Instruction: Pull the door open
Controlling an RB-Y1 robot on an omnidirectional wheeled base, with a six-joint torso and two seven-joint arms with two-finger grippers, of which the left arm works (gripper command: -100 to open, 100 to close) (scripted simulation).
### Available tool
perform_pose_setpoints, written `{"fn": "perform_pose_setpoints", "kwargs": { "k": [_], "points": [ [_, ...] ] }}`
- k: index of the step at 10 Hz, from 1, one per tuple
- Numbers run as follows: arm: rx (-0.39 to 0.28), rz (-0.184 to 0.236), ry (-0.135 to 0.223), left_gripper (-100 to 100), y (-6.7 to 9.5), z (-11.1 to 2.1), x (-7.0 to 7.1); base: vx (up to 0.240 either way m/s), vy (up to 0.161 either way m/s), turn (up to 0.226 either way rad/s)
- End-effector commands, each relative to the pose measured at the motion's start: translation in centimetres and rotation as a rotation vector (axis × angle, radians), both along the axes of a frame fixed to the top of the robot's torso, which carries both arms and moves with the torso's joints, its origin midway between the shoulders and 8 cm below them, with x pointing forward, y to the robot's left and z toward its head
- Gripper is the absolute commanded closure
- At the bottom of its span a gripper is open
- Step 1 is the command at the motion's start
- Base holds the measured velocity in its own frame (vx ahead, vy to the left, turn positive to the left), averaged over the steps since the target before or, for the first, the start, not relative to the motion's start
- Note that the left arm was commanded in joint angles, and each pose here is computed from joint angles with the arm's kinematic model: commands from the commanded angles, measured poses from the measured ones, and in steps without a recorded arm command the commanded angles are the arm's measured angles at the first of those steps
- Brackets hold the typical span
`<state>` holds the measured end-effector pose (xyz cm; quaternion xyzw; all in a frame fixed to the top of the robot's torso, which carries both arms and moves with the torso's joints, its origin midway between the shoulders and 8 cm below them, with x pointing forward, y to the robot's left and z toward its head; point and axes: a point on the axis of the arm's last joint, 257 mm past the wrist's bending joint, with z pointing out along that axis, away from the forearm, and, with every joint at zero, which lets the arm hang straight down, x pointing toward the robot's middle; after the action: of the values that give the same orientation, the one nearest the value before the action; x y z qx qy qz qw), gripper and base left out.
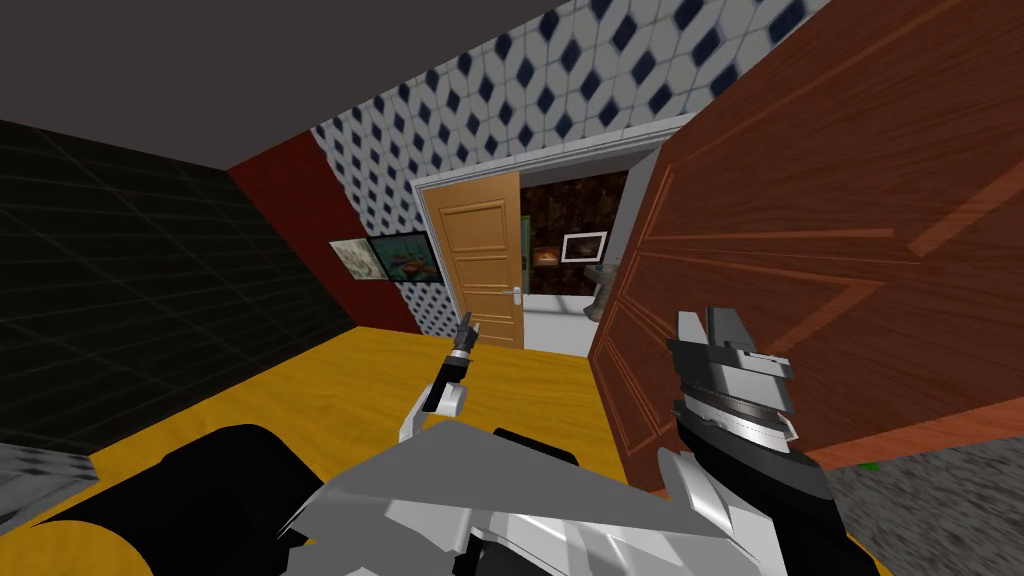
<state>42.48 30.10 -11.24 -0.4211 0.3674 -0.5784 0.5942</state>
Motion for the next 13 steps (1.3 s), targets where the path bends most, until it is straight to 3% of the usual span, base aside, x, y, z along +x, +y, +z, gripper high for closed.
{"fn": "perform_pose_setpoints", "kwargs": {
  "k": [1,13],
  "points": [
    [0.002,0.001,0.02,-100,0.3,-1.0,0.5,0.102,-0.002,-0.045],
    [0.011,0.026,0.171,-100,3.3,-8.3,3.5,0.111,-0.015,-0.045]
  ]
}}
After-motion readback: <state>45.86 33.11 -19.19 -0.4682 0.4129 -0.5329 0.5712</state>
